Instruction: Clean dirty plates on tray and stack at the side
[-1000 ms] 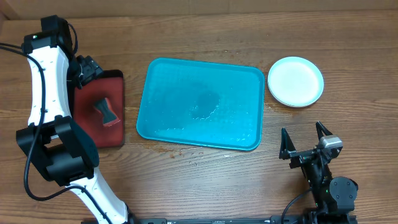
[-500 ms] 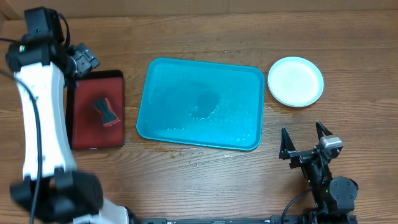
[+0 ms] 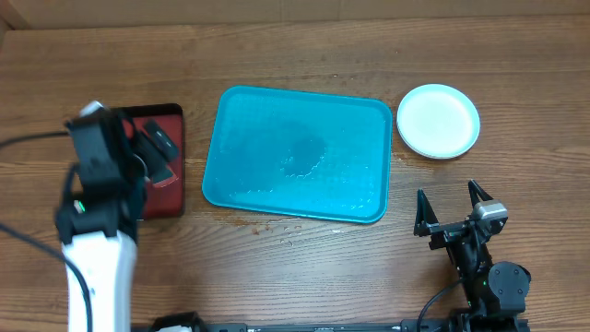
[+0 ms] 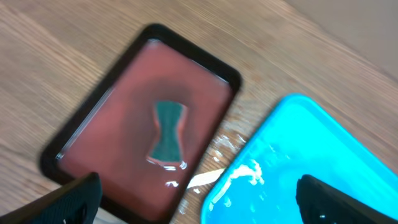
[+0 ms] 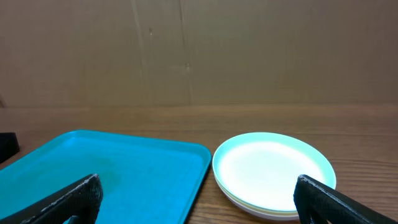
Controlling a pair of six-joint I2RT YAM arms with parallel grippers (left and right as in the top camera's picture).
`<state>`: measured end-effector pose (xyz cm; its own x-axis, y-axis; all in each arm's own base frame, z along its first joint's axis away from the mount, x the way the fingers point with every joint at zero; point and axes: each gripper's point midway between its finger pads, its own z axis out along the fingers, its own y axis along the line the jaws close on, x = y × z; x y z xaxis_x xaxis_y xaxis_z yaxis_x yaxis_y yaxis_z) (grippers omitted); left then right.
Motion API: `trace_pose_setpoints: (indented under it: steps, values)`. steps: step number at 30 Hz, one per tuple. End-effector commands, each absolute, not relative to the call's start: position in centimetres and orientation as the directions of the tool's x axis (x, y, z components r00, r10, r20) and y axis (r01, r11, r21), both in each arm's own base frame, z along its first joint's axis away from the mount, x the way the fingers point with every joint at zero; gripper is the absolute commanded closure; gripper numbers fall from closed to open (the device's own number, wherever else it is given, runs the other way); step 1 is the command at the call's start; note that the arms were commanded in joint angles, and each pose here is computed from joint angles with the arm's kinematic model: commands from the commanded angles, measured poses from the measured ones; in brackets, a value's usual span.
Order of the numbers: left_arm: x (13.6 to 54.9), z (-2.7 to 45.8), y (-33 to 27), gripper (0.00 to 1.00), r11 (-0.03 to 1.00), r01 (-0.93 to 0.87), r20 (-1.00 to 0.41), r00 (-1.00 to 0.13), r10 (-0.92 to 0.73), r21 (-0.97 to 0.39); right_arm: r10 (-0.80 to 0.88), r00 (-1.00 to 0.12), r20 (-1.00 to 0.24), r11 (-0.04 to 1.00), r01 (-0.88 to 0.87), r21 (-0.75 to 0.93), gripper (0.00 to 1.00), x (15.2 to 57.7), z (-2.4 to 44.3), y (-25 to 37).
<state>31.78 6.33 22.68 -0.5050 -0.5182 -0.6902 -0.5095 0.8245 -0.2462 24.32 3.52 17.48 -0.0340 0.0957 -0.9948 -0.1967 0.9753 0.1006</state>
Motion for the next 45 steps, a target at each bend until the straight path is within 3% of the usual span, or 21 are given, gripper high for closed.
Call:
trace_pose_setpoints:
  steps: [1,6,15,23,27,39,45]
  values:
    - [30.5,22.2,4.3,0.0,0.872,-0.416,-0.748,-0.486,-0.452,-0.257,0.094,-0.026,-0.995,0.979,-0.18,0.097,0.0,24.4,17.3,3.2]
    - [28.1,20.5,3.1,0.0,0.889,-0.349,-0.806,-0.408,-0.429,-0.296,0.094,-0.026,-0.995,0.979,-0.18,0.097,0.0,24.4,17.3,3.2]
    - [24.2,15.5,3.0,0.0,0.889,-0.371,-0.768,-0.475,-0.429,-0.267,0.094,-0.026,-0.995,0.979,-0.181,0.097,0.0,24.4,17.3,3.2]
    - [23.1,14.6,2.2,0.0,0.973,-0.195,-0.868,-0.454,-0.2,-0.122,0.094,-0.026,-0.995,0.979,-0.18,0.097,0.0,24.4,17.3,3.2]
    - [23.5,15.1,1.0,0.0,0.99,-0.094,-0.922,-0.365,-0.129,-0.102,0.094,-0.026,-0.995,0.979,-0.18,0.097,0.0,24.4,17.3,3.2]
    - [24.2,17.4,0.8,0.0,0.994,-0.046,-0.992,-0.075,-0.102,-0.098,0.094,-0.026,-0.995,0.979,-0.18,0.097,0.0,24.4,17.3,3.2]
    - [24.6,17.6,0.0,0.0,0.995,0.013,-0.995,-0.004,-0.1,-0.1,0.094,-0.026,-0.995,0.979,-0.181,0.097,0.0,24.4,17.3,3.2]
